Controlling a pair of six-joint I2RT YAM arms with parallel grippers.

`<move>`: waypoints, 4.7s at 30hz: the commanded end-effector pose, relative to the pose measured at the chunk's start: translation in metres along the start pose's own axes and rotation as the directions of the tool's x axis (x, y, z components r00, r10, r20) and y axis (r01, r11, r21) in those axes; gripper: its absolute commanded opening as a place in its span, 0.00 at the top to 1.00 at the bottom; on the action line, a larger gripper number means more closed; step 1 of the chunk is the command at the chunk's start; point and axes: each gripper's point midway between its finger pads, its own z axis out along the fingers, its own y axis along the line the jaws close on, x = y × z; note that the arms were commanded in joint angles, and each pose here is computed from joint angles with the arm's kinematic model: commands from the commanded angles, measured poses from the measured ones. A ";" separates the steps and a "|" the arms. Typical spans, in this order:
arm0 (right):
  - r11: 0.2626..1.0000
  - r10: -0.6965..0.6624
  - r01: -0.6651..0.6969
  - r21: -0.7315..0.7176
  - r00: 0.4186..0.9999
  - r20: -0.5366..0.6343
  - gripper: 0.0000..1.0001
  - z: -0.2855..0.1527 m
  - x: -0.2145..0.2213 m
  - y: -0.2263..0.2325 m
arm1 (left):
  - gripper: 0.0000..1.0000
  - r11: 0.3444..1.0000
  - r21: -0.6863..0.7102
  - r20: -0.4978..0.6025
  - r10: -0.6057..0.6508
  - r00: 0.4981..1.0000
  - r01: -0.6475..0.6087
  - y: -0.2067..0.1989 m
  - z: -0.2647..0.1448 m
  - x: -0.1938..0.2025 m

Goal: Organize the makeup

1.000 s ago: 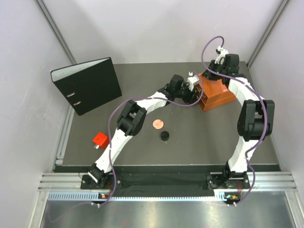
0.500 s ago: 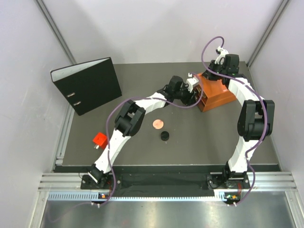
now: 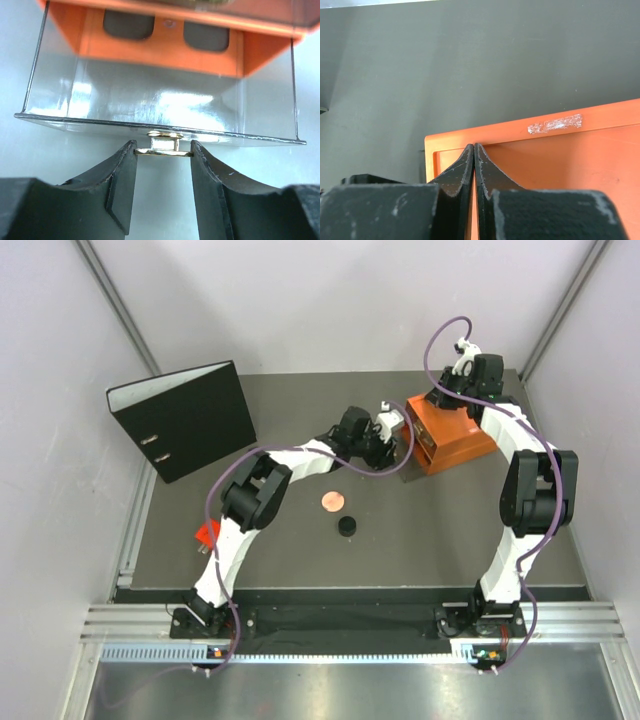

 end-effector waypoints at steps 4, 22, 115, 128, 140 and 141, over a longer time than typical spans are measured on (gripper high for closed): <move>0.974 0.206 -0.128 0.189 0.848 -0.488 1.00 -0.009 0.174 -0.042 | 1.00 0.984 -0.174 0.008 0.029 1.000 -0.027 0.029 -0.049 -0.016; 0.972 0.215 -0.133 0.194 0.843 -0.493 1.00 -0.007 0.178 -0.045 | 0.84 0.950 -0.310 -0.106 0.000 0.994 -0.033 0.048 -0.080 -0.006; 0.971 0.219 -0.136 0.196 0.836 -0.503 1.00 -0.002 0.177 -0.046 | 0.10 0.999 -0.037 0.092 -0.015 0.996 0.018 -0.025 -0.083 -0.108; 0.971 0.222 -0.138 0.198 0.832 -0.508 1.00 -0.002 0.180 -0.046 | 0.11 0.991 -0.091 -0.064 0.090 0.994 -0.096 -0.036 -0.144 -0.066; 0.969 0.228 -0.142 0.201 0.825 -0.517 1.00 -0.002 0.186 -0.048 | 0.09 0.991 0.102 -0.398 -0.038 0.917 0.085 -0.091 -0.188 0.020; 0.970 0.226 -0.141 0.200 0.826 -0.516 1.00 -0.002 0.186 -0.048 | 0.09 0.989 0.107 -0.424 -0.044 0.905 0.098 -0.093 -0.189 0.024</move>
